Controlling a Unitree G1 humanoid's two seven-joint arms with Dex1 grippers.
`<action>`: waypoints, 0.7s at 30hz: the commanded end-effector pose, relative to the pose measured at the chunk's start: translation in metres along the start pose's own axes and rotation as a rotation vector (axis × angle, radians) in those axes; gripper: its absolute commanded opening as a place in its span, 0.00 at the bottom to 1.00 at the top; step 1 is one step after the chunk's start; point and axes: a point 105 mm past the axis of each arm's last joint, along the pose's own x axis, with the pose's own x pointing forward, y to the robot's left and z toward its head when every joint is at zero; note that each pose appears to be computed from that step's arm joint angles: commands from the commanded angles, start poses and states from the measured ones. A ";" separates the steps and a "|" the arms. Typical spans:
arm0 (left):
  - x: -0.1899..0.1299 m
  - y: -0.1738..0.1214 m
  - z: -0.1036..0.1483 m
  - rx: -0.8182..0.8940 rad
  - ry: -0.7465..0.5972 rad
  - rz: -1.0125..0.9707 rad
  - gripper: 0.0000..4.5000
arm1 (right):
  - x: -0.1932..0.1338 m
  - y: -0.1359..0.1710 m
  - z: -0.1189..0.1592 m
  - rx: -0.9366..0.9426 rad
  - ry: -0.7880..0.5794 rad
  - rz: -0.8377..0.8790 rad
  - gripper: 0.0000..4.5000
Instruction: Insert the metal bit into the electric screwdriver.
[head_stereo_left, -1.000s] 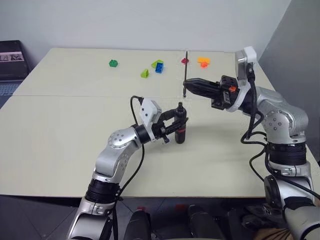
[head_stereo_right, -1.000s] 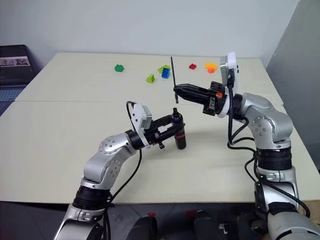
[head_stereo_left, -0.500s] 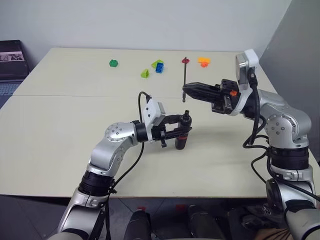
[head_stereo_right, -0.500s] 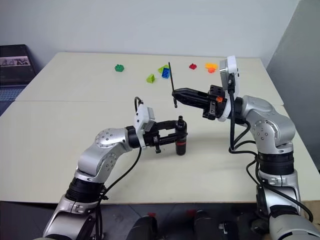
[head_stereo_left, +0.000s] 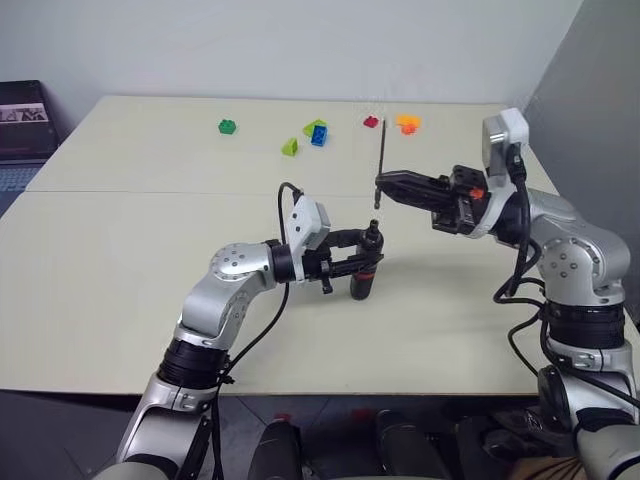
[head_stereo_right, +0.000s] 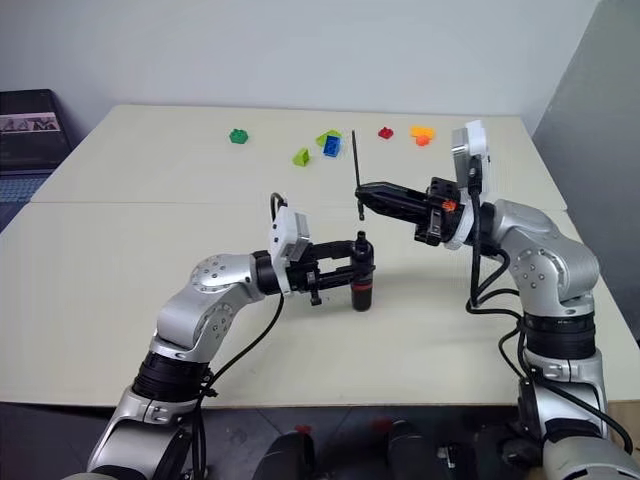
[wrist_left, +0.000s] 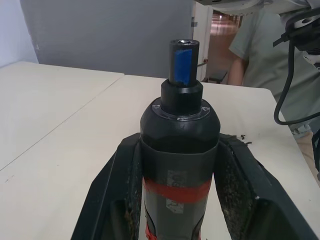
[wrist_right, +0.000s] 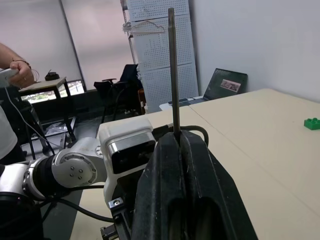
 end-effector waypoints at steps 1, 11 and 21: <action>-0.001 -0.003 0.005 0.009 -0.013 -0.023 0.37 | -0.001 0.007 0.011 -0.045 -0.022 0.025 0.00; -0.001 -0.004 0.004 0.014 -0.006 -0.036 0.37 | 0.001 0.015 -0.001 -0.057 -0.003 0.056 0.00; 0.000 -0.005 0.003 0.018 -0.001 -0.047 0.37 | 0.004 0.014 -0.003 -0.073 -0.012 0.068 0.00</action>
